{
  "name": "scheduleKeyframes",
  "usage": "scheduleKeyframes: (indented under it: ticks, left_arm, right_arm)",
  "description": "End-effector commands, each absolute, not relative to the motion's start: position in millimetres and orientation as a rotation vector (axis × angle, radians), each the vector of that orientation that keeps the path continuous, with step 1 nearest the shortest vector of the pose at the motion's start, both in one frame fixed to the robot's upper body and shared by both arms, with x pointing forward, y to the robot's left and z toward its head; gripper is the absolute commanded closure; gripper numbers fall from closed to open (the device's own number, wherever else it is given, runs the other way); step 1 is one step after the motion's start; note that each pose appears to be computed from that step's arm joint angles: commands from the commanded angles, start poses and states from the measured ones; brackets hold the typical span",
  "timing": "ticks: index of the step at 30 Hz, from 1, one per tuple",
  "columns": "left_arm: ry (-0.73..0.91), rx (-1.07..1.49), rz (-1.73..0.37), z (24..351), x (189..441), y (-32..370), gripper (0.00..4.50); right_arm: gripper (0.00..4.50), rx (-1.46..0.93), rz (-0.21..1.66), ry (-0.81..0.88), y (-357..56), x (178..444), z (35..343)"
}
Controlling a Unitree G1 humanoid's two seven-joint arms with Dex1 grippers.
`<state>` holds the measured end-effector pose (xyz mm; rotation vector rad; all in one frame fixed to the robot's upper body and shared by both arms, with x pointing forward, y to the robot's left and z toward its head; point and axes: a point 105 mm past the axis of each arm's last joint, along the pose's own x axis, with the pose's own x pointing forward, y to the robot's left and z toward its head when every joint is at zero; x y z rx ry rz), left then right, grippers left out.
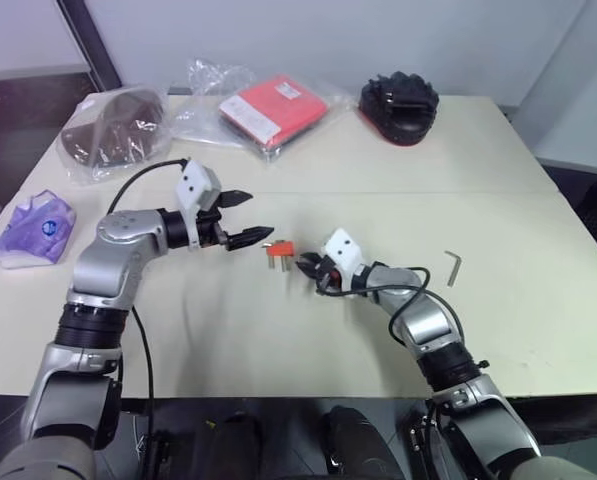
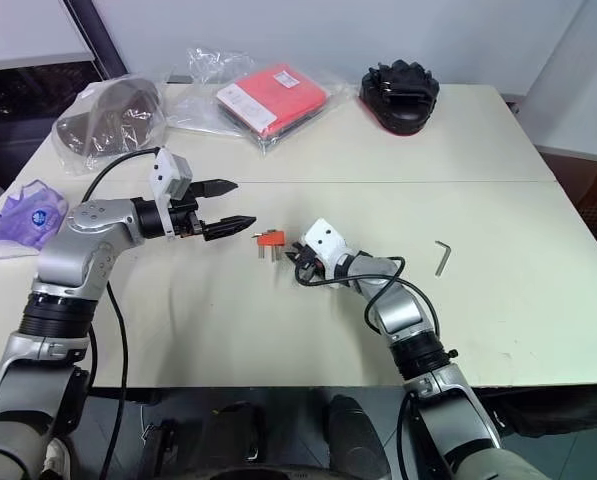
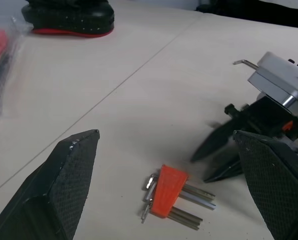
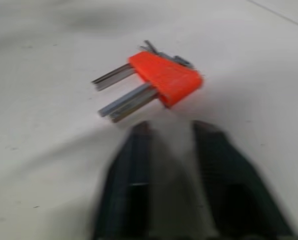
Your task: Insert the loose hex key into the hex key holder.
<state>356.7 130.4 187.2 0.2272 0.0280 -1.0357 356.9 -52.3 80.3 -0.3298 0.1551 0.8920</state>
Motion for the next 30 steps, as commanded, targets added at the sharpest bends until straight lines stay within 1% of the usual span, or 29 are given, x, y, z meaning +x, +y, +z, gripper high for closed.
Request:
scheduleKeyframes:
  ticks: [1,7,13,22,30]
  left_arm:
    - [-0.011,0.255,-1.039,197.3,352.3,129.0,0.00]
    - [-0.009,0.254,-1.031,196.8,349.8,130.4,0.00]
    - [-0.009,0.253,-1.026,198.1,348.7,130.4,0.00]
    - [-0.007,0.253,-1.015,199.3,345.7,133.3,0.00]
    - [0.000,0.250,-1.013,199.2,345.4,136.0,0.00]
  right_arm:
    - [1.18,-0.322,0.911,0.183,-45.4,352.6,70.4]
    - [1.18,-0.290,0.903,0.192,-43.1,362.2,69.1]
    - [1.18,-0.306,0.897,0.198,-41.7,374.4,65.3]
    - [1.18,-0.294,0.987,0.181,-15.3,371.9,70.1]
    - [1.18,-0.287,1.031,0.181,-3.0,369.7,72.0]
